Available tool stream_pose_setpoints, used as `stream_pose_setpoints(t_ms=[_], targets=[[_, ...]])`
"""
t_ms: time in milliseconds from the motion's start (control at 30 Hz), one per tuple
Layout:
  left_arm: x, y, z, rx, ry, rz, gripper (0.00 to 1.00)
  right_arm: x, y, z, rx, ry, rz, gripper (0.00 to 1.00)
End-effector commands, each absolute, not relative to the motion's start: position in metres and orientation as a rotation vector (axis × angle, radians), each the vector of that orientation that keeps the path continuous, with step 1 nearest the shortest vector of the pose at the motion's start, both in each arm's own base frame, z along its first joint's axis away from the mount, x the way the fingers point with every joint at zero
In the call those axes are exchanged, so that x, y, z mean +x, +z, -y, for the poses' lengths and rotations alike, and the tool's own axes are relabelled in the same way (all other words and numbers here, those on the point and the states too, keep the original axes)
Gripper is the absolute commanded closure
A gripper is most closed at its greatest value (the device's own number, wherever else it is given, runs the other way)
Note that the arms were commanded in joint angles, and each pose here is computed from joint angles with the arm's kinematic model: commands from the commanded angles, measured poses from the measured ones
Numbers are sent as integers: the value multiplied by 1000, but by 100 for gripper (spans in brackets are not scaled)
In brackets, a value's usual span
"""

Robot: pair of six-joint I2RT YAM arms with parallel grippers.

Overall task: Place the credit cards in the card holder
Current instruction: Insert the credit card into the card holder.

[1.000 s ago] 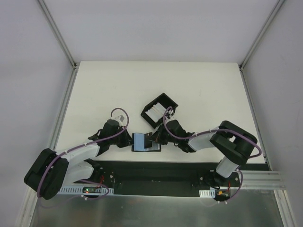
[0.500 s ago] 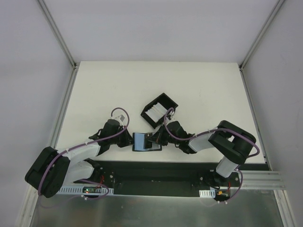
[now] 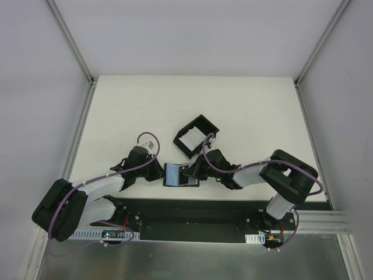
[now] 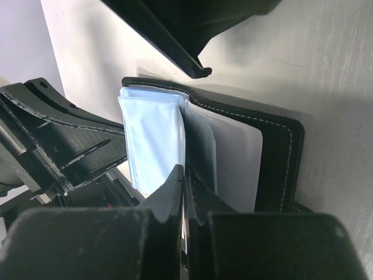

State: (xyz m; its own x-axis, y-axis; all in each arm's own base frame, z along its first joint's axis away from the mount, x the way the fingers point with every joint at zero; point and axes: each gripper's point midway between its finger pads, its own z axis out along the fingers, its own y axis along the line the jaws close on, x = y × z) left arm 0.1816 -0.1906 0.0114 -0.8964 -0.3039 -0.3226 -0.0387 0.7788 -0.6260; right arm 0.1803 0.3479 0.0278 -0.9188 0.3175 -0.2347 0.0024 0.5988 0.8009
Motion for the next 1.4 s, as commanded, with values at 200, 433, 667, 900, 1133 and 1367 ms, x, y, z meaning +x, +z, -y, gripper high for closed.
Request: stream_pose_setpoints(t_ms=[200,433,667,900,1133,1367], targets=[[170,-14,170,-282,-714,-2661,100,169,21,-356,238,1208,-2569,99],[168,-15,167,-304,-704,-2657,100,165,10,-329,271,1068,-2603,100],[170,-12,168,-286,-711,-2648,100,165,8,-341,242,1102,-2626,100],[169,-13,168,-285,-712,-2655,100,164,9,-357,215,1162,-2632,100],[170,-12,169,-274,-713,-2653,100,159,2,-352,212,1124,-2666,82],[170,-12,168,-275,-715,-2648,100,174,13,-330,130,929,-2631,47]])
